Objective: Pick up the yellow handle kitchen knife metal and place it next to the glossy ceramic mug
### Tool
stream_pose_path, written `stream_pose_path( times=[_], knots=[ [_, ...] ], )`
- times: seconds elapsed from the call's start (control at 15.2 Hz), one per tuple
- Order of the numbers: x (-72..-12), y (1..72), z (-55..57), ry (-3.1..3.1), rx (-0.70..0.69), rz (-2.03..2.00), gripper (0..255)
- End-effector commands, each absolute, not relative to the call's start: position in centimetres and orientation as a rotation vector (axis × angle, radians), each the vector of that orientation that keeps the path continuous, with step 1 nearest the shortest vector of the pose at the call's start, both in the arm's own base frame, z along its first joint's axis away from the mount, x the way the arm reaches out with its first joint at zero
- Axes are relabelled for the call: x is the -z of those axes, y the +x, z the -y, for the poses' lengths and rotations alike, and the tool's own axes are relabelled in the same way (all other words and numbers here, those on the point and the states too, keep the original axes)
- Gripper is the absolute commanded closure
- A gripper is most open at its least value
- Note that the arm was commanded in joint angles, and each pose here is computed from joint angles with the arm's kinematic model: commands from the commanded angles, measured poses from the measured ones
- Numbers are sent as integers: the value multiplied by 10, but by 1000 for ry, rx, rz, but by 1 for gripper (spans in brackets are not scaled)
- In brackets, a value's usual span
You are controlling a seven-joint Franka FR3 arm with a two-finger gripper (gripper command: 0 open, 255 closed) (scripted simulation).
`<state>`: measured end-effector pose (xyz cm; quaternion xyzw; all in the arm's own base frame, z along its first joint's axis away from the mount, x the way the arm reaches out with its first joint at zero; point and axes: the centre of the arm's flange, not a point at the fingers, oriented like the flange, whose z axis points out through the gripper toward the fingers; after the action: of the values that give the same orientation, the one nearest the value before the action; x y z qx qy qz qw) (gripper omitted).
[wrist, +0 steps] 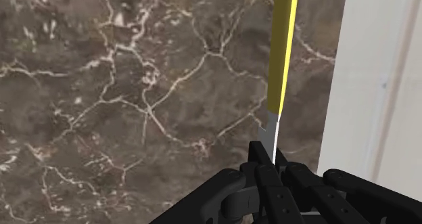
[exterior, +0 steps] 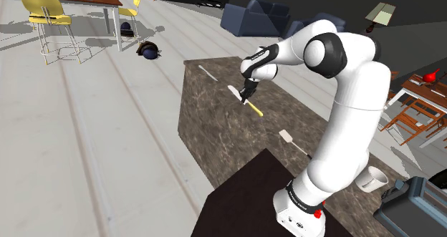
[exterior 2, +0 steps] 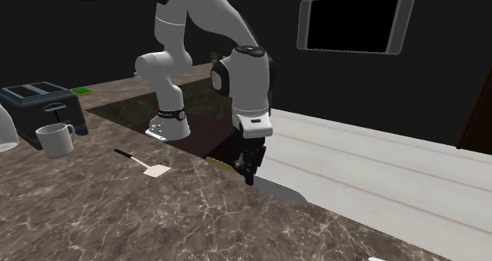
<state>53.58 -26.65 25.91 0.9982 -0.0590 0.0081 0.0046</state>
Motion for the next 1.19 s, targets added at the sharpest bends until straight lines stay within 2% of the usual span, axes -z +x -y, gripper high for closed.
stream_pose_path(
  times=[0.0, 1.12],
  knots=[
    [-269, 536, 267, 3127, -25, 185, 255],
    [-359, 536, 267, 3127, -25, 185, 255]
  ],
)
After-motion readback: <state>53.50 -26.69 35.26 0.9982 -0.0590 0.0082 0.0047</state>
